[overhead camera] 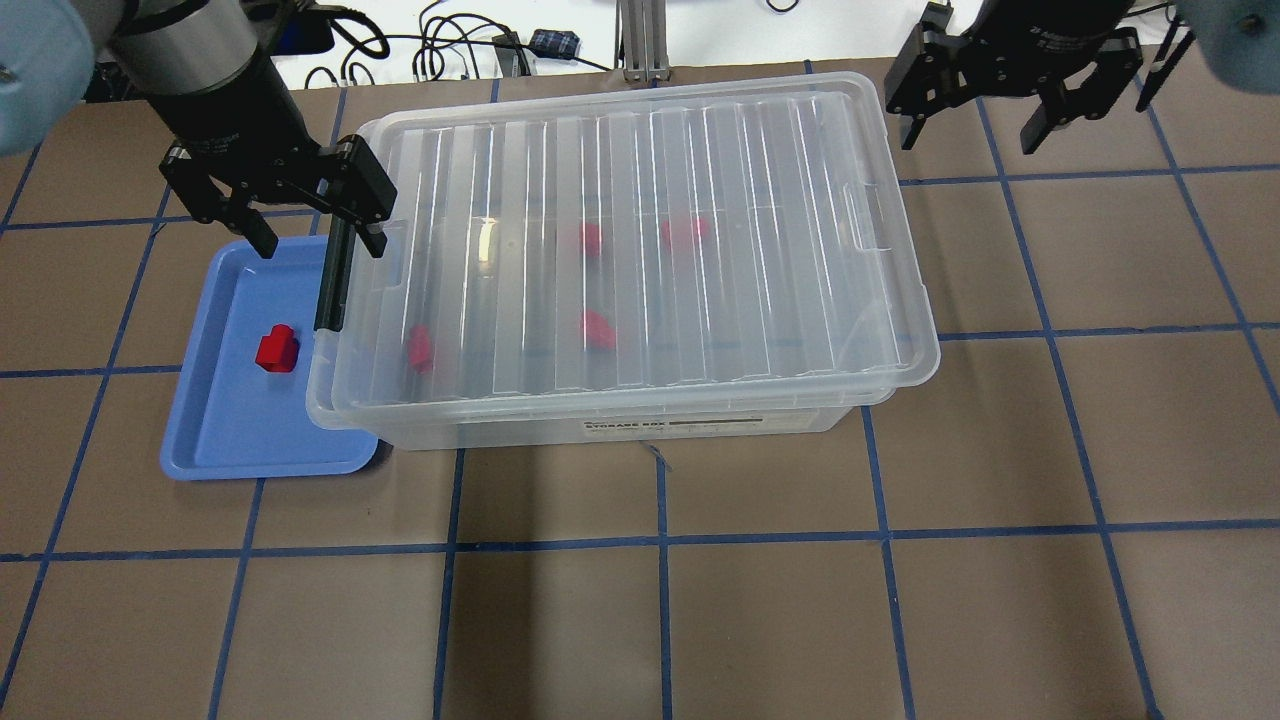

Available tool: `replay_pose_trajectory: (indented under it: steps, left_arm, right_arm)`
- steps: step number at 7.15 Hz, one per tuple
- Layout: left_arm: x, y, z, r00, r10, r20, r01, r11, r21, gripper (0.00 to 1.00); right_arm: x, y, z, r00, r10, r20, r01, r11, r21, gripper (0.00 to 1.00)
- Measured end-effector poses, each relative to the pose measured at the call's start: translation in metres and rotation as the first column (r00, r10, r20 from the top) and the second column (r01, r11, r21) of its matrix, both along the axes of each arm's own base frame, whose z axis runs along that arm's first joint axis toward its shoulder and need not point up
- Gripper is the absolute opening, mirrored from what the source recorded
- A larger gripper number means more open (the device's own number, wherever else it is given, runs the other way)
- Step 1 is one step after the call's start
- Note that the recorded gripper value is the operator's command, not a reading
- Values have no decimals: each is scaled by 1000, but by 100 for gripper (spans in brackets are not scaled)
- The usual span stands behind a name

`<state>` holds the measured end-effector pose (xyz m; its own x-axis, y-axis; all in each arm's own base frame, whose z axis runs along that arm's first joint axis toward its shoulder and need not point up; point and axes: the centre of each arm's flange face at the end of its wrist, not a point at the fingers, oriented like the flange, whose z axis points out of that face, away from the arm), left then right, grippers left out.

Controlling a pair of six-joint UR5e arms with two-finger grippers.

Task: Place red block in blue tray from box

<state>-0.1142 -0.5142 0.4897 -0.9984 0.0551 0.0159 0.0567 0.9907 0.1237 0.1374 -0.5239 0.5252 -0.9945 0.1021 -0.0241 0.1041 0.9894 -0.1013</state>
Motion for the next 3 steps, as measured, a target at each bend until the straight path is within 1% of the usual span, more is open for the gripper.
replay_pose_trajectory:
  steps: [3]
  left_arm:
    - [2, 4, 4, 1000, 1, 5, -1, 1000, -4, 100]
  right_arm:
    - [16, 0, -6, 1000, 8, 3, -8, 1000, 6, 100]
